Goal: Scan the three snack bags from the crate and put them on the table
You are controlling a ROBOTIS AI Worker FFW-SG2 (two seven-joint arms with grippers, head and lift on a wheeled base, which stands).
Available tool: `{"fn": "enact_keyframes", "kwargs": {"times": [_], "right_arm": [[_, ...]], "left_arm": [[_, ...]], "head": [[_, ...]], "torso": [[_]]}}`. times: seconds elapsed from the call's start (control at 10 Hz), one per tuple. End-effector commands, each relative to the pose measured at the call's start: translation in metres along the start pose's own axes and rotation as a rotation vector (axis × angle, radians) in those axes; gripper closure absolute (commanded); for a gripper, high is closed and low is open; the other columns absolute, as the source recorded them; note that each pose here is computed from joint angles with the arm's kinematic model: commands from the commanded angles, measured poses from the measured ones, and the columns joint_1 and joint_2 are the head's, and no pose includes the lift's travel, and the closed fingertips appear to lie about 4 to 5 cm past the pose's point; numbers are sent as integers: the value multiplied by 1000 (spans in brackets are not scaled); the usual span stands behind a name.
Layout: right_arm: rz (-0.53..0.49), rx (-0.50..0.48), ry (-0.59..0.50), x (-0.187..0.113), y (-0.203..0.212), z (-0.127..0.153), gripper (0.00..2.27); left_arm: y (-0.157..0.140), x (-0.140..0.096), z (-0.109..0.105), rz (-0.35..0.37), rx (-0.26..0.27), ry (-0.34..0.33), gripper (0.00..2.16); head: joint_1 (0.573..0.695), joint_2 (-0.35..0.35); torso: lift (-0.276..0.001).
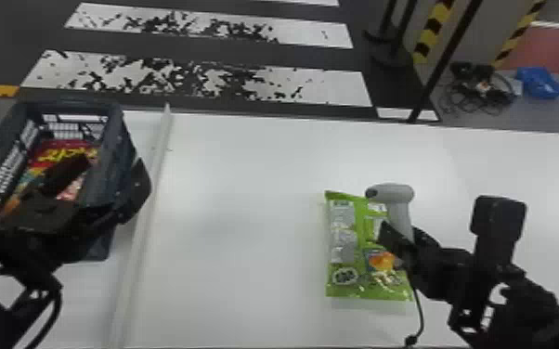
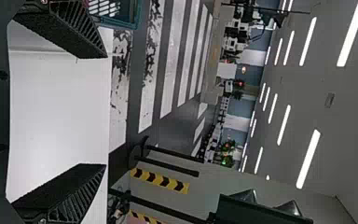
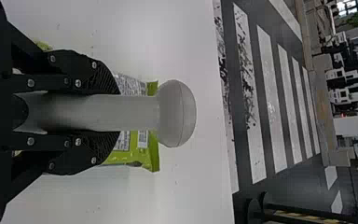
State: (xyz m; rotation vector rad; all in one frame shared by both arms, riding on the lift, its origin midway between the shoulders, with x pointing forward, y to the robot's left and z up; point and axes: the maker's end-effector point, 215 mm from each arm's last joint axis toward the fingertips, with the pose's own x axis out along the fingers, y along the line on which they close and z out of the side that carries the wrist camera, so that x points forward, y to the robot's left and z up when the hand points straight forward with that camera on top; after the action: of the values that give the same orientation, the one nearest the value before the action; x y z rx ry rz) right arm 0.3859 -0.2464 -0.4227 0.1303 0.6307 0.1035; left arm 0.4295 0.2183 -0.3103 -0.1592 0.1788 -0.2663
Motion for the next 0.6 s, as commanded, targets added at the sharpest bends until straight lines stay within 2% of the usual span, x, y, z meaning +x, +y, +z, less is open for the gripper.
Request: {"fn": "enact_keyframes", "kwargs": {"times": [0.0,0.1,0.3,0.5], "right_arm": [[18,-41,-14,16,34,5,2223],[6,-69,-2,33,42,1,2223],[-34,-93,44,54,31,-18,2223],[-76,-110,76,62,15,-31,2223]], "left_arm": [[-3,-4,0,-3,2,2,29],[-4,-7,1,-2,7,2,29],[-4,-10,4,-4,18,1,26],[-3,-10,6,-9,19,-1,26]], "head": [[695,-58],[695,-25],[695,18],[695,13]], "torso": [[-94],[-94],[-94],[-94]]}}
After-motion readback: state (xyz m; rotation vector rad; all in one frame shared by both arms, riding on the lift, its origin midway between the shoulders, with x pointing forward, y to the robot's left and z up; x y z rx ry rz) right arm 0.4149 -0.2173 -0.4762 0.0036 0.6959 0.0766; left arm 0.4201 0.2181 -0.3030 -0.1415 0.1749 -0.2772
